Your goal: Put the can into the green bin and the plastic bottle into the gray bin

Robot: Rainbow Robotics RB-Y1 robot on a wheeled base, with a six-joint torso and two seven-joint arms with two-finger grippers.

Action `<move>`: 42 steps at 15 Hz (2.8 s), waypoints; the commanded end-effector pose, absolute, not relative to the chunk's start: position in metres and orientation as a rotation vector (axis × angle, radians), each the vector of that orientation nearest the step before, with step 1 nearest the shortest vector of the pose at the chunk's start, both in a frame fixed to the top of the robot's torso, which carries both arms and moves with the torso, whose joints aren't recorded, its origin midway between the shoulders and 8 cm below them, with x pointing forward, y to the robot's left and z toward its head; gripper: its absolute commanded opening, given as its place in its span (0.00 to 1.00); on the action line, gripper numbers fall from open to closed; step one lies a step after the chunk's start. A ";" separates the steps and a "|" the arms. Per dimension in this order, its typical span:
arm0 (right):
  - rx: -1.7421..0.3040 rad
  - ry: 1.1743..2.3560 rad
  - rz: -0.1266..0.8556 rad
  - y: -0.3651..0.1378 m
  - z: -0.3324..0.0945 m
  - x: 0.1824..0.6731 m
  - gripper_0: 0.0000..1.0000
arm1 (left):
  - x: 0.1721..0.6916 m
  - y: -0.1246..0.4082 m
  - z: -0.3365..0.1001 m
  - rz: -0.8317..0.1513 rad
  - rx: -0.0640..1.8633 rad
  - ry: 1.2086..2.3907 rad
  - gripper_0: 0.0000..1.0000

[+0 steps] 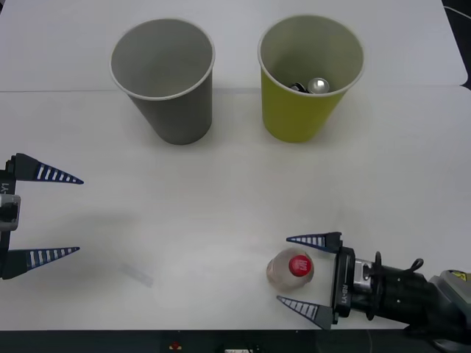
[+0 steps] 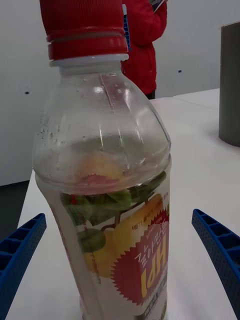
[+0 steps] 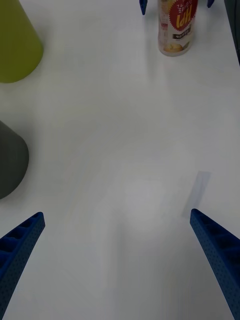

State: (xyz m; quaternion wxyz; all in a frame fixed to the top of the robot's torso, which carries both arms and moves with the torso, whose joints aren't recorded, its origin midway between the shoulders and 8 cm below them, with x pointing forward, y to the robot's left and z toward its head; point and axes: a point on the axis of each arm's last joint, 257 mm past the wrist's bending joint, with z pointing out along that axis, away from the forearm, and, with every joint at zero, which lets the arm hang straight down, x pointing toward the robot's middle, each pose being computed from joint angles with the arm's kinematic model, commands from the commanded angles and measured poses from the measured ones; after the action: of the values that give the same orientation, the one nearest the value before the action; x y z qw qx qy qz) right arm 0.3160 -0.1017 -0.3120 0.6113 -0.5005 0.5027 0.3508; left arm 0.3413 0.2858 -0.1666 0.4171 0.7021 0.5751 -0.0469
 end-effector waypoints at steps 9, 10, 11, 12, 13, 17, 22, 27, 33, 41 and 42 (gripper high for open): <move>-1.124 1.115 0.802 -0.071 -0.304 0.324 0.01 | 0.341 0.286 -0.167 -0.118 1.762 1.444 1.00; -1.122 1.112 0.800 -0.070 -0.304 0.324 0.00 | 0.341 0.286 -0.167 -0.118 1.762 1.444 1.00; -1.122 1.115 0.800 -0.071 -0.305 0.324 0.00 | 0.341 0.286 -0.167 -0.118 1.762 1.444 1.00; -1.123 1.113 0.799 -0.069 -0.305 0.324 0.00 | 0.341 0.286 -0.167 -0.118 1.762 1.444 1.00; -1.123 1.117 0.797 -0.069 -0.306 0.324 0.00 | 0.341 0.286 -0.167 -0.118 1.762 1.444 1.00; -1.120 1.136 0.794 -0.068 -0.306 0.328 0.00 | 0.341 0.286 -0.167 -0.118 1.762 1.444 1.00; -1.148 1.194 0.791 -0.074 -0.297 0.336 0.00 | 0.341 0.286 -0.167 -0.118 1.762 1.444 1.00; -1.208 1.320 0.732 -0.102 -0.277 0.332 0.00 | 0.341 0.286 -0.167 -0.118 1.762 1.444 1.00; -1.276 1.493 0.590 -0.136 -0.248 0.332 0.00 | 0.341 0.286 -0.167 -0.118 1.762 1.444 1.00; -1.296 1.688 0.440 -0.160 -0.205 0.334 0.00 | 0.341 0.286 -0.167 -0.118 1.762 1.444 1.00; -1.290 1.711 0.435 -0.158 -0.198 0.334 0.00 | 0.341 0.286 -0.167 -0.118 1.762 1.444 1.00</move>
State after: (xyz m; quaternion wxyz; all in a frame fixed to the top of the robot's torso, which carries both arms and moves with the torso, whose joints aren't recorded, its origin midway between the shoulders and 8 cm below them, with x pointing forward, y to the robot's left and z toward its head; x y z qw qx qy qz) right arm 0.3339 -0.1591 -0.2033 0.4635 -0.5267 0.6896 0.1793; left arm 0.3413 0.2858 -0.1666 0.4171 0.7022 0.5751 -0.0469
